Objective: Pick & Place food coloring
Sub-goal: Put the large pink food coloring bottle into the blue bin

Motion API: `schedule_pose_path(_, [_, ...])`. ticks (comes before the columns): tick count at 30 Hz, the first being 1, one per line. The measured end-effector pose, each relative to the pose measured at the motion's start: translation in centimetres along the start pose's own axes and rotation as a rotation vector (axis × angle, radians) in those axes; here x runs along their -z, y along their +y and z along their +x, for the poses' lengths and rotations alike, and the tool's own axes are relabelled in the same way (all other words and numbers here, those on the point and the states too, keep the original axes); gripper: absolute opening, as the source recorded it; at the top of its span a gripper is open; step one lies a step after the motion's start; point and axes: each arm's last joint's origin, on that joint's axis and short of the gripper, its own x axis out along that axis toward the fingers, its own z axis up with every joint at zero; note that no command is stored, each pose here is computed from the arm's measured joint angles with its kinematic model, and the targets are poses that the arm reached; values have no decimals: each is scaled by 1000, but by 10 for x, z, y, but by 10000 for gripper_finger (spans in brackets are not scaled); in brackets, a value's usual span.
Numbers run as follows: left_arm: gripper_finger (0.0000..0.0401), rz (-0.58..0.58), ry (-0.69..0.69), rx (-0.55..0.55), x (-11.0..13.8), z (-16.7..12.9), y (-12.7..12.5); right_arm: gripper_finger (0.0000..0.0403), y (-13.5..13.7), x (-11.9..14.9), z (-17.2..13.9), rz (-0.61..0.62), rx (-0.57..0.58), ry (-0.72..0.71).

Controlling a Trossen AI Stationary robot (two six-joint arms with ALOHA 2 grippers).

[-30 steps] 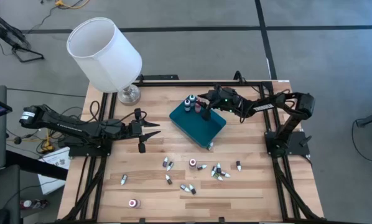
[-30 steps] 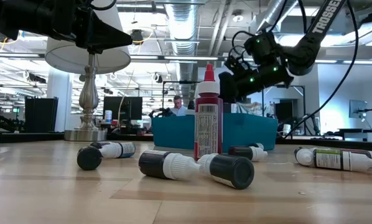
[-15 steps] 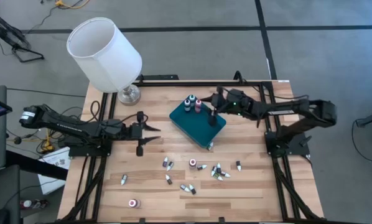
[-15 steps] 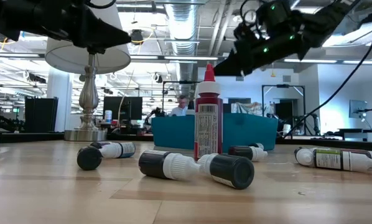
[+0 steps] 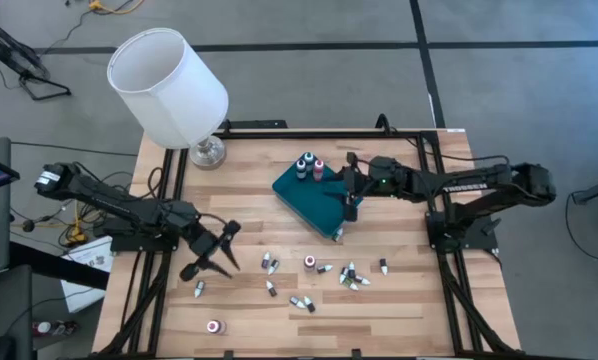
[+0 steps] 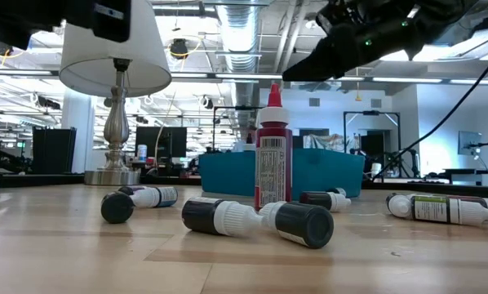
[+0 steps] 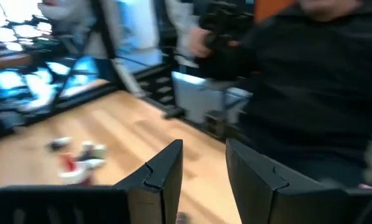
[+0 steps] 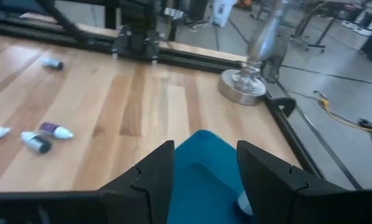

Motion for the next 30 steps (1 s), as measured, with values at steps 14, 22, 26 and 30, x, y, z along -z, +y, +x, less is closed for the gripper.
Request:
schedule_pose_path(14, [116,-12,24,273,4,14,-61,160,39,-9,-1,-51,-142,-15])
schedule_pose_path(22, [116,29,26,288,6,26,-88,159,55,-13,-3,-41,-198,-29])
schedule_pose_path(26, [116,37,45,284,14,38,-95,159,62,-15,-4,-49,-216,-37])
schedule_pose_path(30, [116,12,48,275,22,49,-97,159,68,-16,-5,-60,-194,-32])
